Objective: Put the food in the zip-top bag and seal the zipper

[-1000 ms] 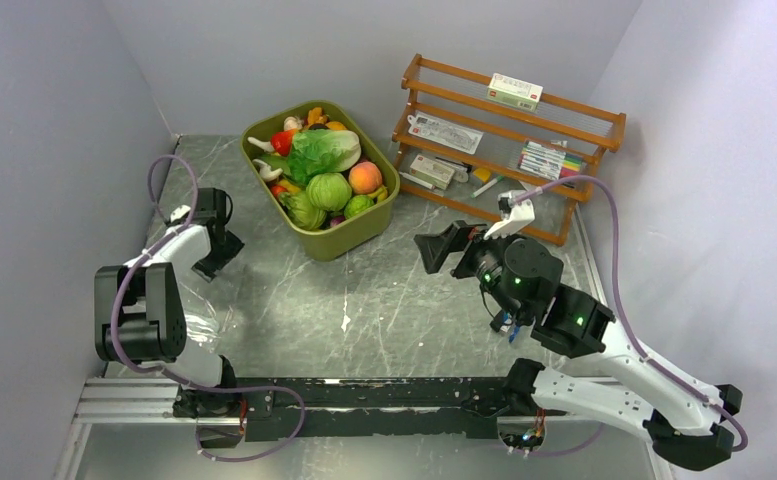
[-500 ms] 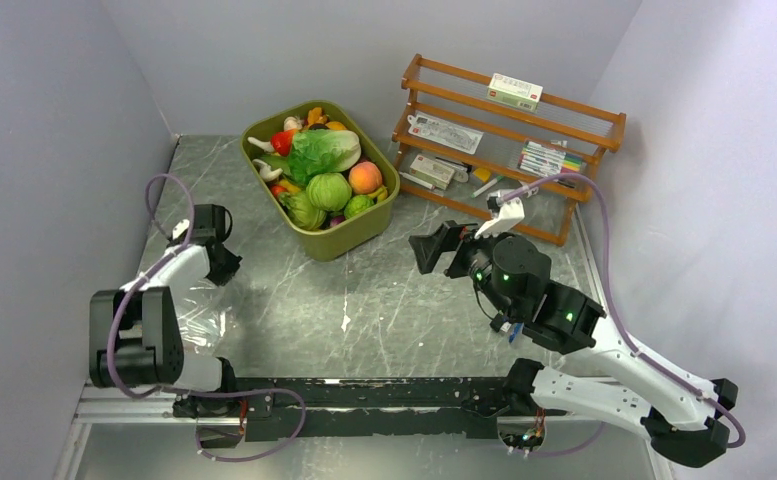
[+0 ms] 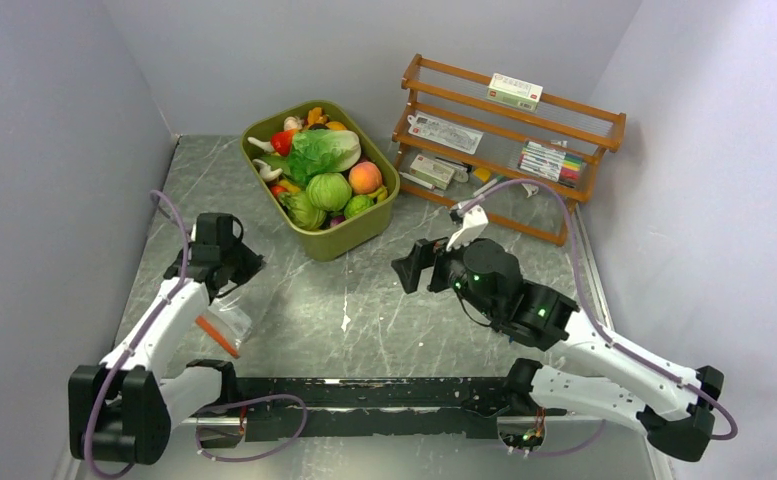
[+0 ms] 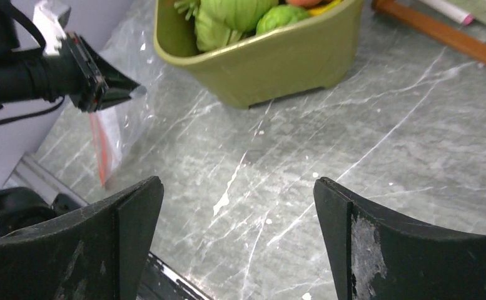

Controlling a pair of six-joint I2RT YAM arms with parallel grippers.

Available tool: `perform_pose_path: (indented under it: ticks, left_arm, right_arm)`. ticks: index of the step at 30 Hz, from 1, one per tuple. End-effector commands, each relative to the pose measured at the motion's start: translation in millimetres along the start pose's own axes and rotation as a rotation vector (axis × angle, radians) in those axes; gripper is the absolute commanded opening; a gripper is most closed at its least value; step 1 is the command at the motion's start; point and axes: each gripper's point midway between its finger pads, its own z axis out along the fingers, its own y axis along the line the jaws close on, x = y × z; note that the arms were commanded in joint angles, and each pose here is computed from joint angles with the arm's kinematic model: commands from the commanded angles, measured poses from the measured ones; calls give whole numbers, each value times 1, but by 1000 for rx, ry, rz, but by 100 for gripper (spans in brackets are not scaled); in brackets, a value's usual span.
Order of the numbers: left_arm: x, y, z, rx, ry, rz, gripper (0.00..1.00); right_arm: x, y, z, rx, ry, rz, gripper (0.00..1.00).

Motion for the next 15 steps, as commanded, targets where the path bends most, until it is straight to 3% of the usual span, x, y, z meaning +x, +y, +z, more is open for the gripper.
perform_pose_path:
  ticks: [1,7,11,15]
  left_arm:
    - [22,-39,-23,184,73,-5,7]
    - [32,-62,-59,311,116,-38,7]
    - [33,-80,-87,412,149,-88,7]
    - [24,-92,-115,469,136,-119,7]
  right_arm:
    - [16,18,9,-88,42,33,89]
    - [39,40,27,-169,89,151,76]
    - [48,57,37,-240,54,222,62]
    - [49,73,44,-278,15,244,55]
